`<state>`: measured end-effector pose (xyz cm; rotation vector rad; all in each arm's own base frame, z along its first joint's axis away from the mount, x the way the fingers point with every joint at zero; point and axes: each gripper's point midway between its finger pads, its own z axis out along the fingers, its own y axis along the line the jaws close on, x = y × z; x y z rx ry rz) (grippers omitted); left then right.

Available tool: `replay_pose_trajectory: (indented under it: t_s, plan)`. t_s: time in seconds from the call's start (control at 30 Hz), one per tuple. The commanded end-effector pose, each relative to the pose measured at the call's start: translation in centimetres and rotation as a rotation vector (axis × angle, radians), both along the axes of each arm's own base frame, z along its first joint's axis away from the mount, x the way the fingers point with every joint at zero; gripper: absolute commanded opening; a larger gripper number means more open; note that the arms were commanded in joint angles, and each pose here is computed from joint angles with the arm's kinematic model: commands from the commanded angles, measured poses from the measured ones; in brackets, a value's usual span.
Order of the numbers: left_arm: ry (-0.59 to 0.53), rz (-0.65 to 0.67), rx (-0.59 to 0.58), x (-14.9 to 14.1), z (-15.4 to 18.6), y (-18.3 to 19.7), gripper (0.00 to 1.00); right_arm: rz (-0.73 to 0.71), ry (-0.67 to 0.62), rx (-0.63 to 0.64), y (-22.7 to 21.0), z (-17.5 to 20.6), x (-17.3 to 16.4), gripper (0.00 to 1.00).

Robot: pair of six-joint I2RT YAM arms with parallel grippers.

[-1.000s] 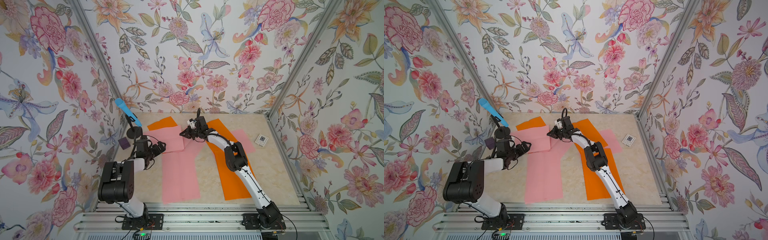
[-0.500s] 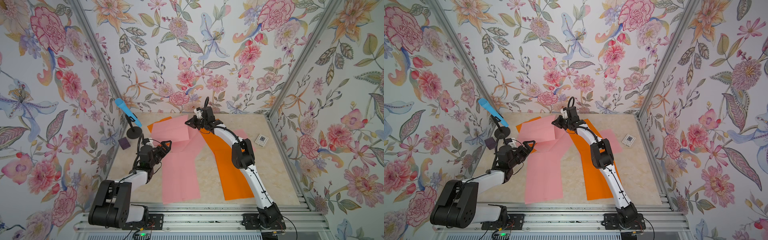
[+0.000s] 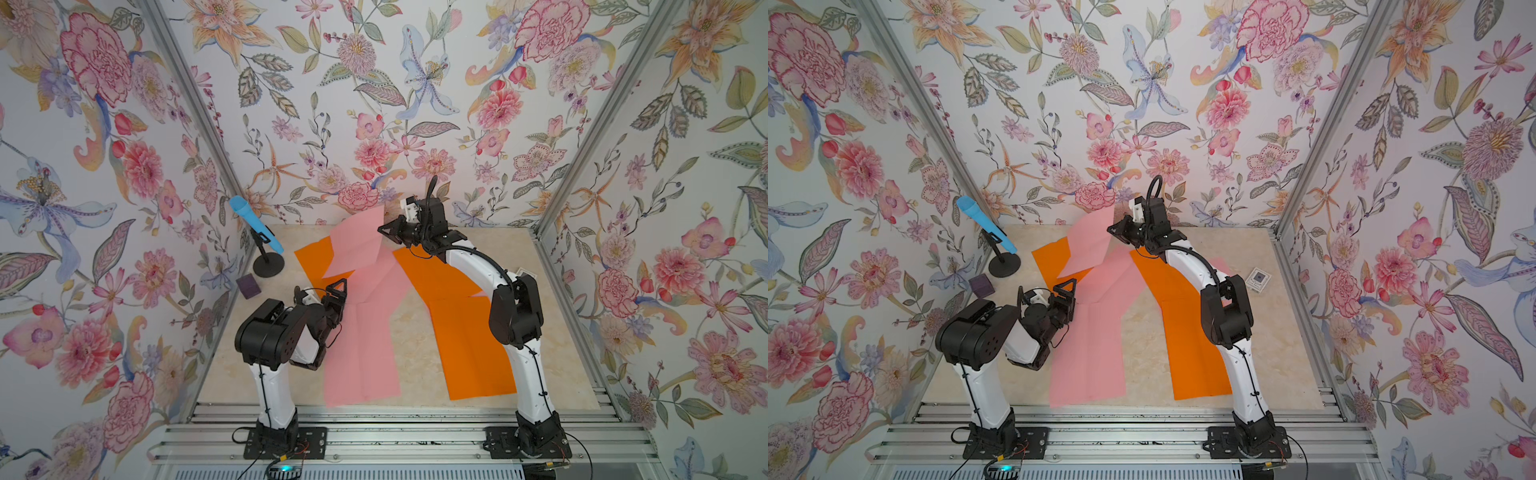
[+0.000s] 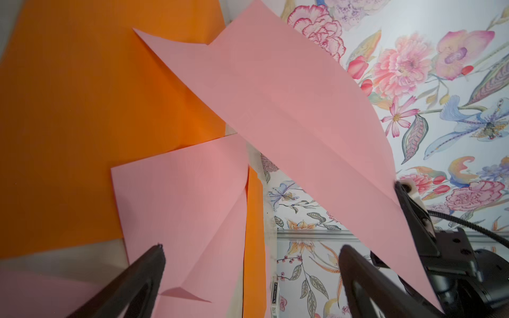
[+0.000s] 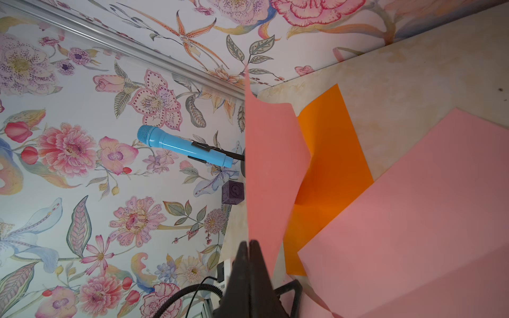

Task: Sort the scattered colored papers by color
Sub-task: Pick up the colored paper.

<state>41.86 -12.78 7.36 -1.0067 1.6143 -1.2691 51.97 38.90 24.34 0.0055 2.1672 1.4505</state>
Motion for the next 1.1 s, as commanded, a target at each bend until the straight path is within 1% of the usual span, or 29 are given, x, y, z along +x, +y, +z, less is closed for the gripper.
replay_pose_trajectory:
  t_s: [0.0,0.13,0.3,0.4,0.57,0.67,0.73,0.87,0.93,1.0,1.03,1.07]
  plan:
    - [-0.353,-0.042,-0.189,0.7,9.5,-2.3,1.00,-0.028,-0.048,0.041,-1.8,2.4,-0.4,0.00]
    - [-0.383,-0.027,-0.219,1.5,10.6,-2.8,1.00,-0.045,-0.041,0.042,-3.7,1.7,-1.0,0.00]
    - [-0.416,-0.040,-0.266,2.9,11.6,-3.6,1.00,-0.062,-0.031,0.068,-5.2,1.2,-1.3,0.00]
    - [-0.423,-0.043,-0.299,3.7,11.9,-4.0,1.00,-0.066,-0.030,0.092,-5.6,1.3,-1.3,0.00]
    - [-0.418,-0.053,-0.360,4.3,12.2,-4.5,0.99,-0.071,-0.037,0.087,-6.1,1.4,-1.3,0.00]
    - [-0.407,-0.059,-0.379,4.2,12.0,-4.6,0.96,-0.070,-0.031,0.088,-6.3,1.2,-1.3,0.00]
    - [-0.402,-0.057,-0.383,4.1,11.9,-4.6,0.88,-0.070,-0.031,0.084,-6.4,1.0,-1.4,0.00]
    - [-0.405,-0.069,-0.389,4.1,12.2,-4.8,0.66,-0.066,-0.025,0.073,-6.6,0.3,-1.9,0.00]
    - [-0.401,-0.067,-0.392,4.0,12.1,-4.7,0.53,-0.066,-0.024,0.065,-6.8,-0.1,-2.2,0.00]
    - [-0.399,-0.069,-0.387,4.0,12.0,-4.7,0.45,-0.067,-0.019,0.060,-7.0,-0.3,-2.4,0.00]
    - [-0.401,-0.072,-0.386,3.9,12.1,-4.8,0.38,-0.068,-0.016,0.057,-7.1,-0.6,-2.5,0.00]
    - [-0.398,-0.075,-0.385,3.9,12.0,-4.8,0.34,-0.066,-0.015,0.054,-7.2,-0.7,-2.5,0.00]
